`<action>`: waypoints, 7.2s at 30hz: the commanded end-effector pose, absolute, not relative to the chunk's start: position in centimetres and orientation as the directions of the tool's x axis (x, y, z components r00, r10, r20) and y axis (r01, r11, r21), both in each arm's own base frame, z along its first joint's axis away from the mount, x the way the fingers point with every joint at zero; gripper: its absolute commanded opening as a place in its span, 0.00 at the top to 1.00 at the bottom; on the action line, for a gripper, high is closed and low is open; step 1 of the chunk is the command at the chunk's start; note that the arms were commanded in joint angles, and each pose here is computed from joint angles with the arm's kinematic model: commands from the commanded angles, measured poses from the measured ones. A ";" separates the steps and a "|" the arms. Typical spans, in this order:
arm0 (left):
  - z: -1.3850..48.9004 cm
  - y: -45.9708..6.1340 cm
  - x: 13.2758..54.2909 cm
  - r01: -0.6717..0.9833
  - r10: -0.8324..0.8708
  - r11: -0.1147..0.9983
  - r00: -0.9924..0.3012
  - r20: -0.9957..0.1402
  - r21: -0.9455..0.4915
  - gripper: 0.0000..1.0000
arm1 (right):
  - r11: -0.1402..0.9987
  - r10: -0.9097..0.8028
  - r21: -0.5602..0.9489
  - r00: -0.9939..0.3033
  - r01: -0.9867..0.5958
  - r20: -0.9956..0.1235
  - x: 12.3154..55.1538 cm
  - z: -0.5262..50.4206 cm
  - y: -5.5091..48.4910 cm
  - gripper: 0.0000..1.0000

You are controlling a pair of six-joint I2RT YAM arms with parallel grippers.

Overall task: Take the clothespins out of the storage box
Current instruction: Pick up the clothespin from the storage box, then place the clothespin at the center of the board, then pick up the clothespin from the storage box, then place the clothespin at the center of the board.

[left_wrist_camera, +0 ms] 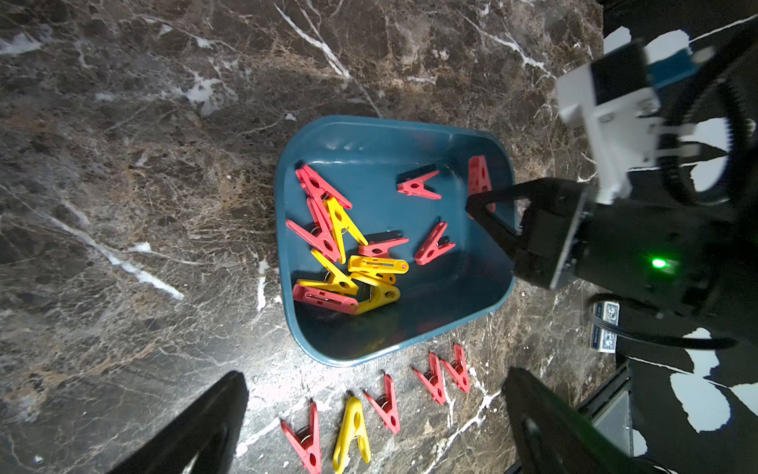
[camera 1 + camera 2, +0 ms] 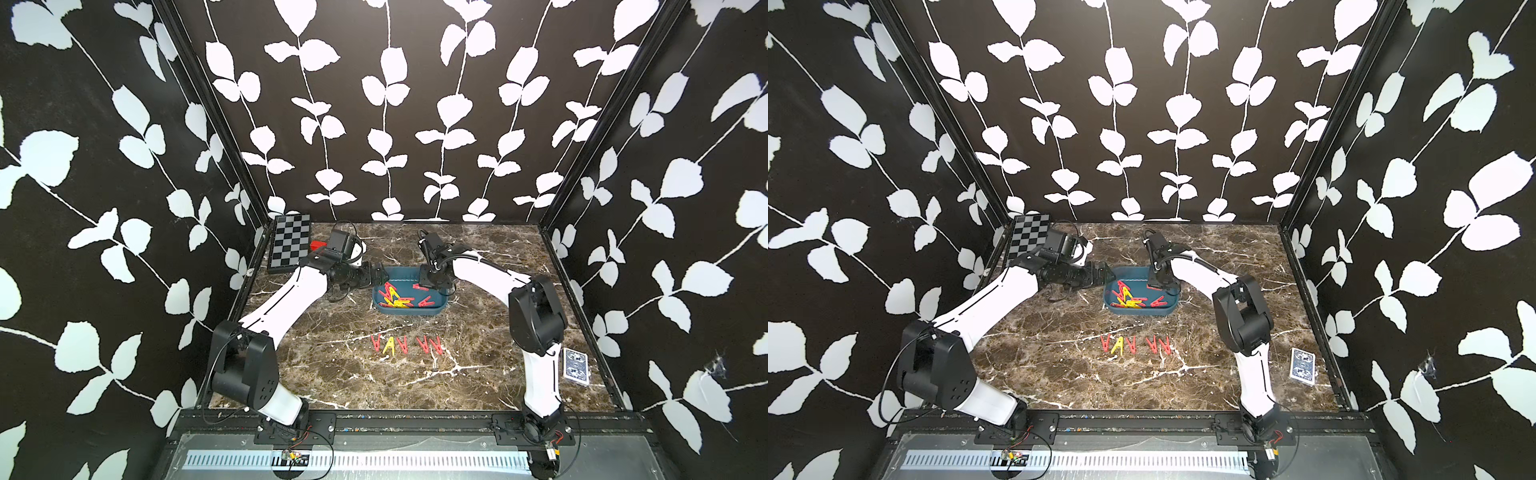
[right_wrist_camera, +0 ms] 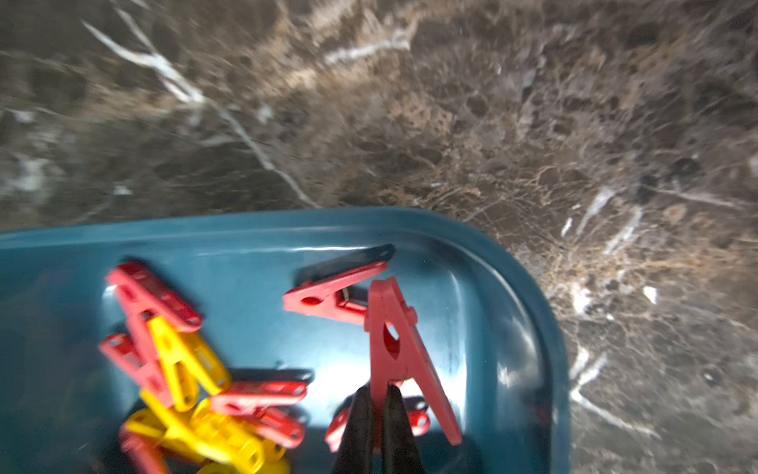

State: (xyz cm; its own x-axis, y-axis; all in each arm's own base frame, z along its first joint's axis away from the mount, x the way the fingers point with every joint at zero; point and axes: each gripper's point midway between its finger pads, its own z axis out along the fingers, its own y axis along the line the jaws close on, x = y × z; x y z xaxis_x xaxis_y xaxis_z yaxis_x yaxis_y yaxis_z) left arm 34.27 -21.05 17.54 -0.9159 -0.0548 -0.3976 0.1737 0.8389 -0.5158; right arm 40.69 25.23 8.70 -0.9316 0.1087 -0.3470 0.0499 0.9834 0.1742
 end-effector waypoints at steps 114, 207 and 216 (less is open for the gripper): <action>6.7 -23.7 39.0 0.039 0.024 0.996 -0.981 -0.193 -0.077 0.77 | 0.907 0.076 0.391 -0.853 -0.156 -0.516 34.8 19.8 21.4 0.01; 5.0 -14.7 24.3 -0.314 -0.326 0.940 -0.942 -0.080 -0.134 0.97 | 0.737 -0.127 0.466 -0.778 -0.489 -0.615 31.7 21.5 31.6 0.01; 2.8 -15.6 23.5 -0.298 -0.304 0.947 -0.952 -0.038 -0.122 0.96 | 0.759 -0.123 0.456 -0.789 -0.465 -0.601 31.3 20.8 30.8 0.01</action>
State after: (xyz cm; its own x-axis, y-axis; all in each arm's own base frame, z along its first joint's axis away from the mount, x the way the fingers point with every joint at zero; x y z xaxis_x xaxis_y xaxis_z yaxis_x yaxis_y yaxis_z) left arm 23.48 -14.85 3.15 -0.9510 -0.3055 -0.0468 -0.2994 0.9482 -0.1062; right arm 31.33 30.89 19.99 -0.8040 -0.1295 -0.5804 -0.4579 0.7575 0.4653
